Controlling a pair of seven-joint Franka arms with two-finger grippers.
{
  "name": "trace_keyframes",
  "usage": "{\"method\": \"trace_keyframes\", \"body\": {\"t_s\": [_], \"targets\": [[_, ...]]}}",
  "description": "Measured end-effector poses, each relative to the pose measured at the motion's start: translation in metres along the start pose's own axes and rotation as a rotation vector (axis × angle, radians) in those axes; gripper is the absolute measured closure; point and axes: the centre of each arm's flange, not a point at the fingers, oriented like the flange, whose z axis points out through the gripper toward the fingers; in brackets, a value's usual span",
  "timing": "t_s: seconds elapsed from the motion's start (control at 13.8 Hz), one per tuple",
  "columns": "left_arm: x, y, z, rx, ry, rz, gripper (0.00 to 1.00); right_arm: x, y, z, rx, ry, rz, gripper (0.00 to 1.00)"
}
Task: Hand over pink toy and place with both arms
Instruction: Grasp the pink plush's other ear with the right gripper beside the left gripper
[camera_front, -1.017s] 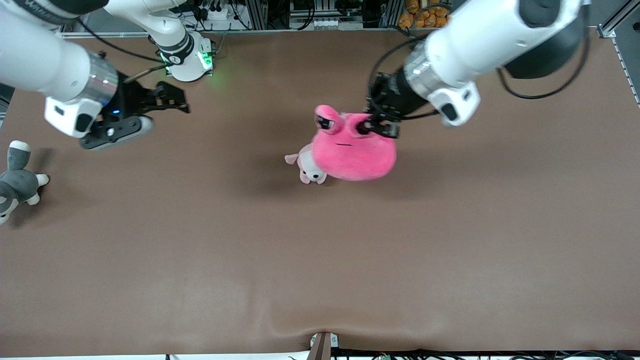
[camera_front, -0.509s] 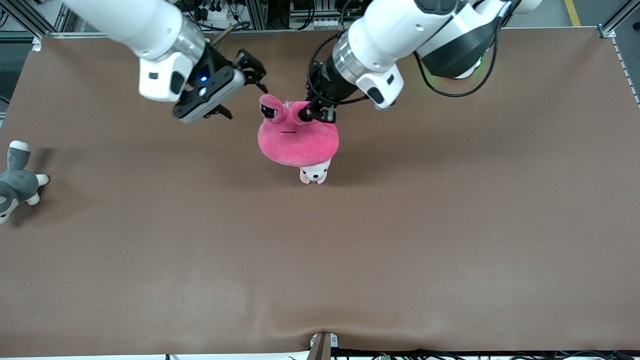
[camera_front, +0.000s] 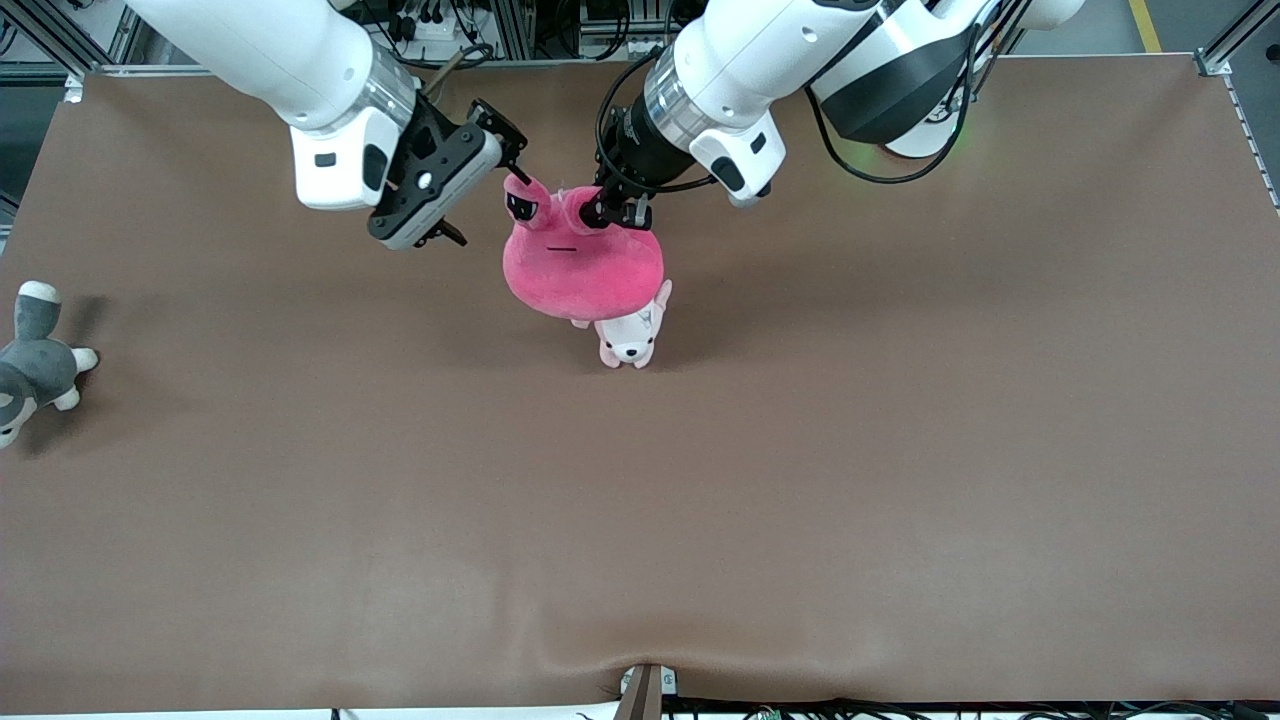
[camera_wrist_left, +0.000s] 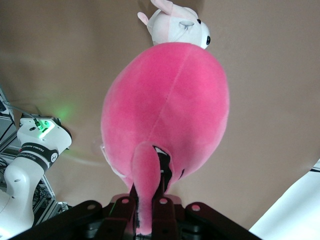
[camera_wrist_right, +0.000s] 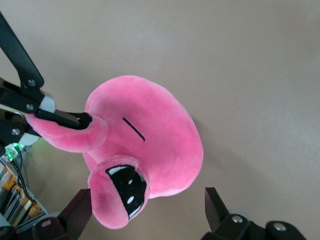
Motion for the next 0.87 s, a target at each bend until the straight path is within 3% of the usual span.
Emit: {"method": "trace_keyframes", "body": {"t_s": [0.44, 0.65, 0.87], "targets": [[0.000, 0.000, 0.000, 0.000, 0.000, 0.001, 0.89, -0.003, -0.024, 0.032, 0.009, -0.062, -0.017, 0.00], [0.000, 0.000, 0.000, 0.000, 0.000, 0.001, 0.89, -0.003, -0.036, 0.038, 0.009, -0.068, 0.005, 0.00], [-0.001, -0.001, -0.001, -0.001, -0.002, 0.002, 0.89, -0.002, -0.035, 0.037, 0.008, -0.056, 0.010, 0.30]]}}
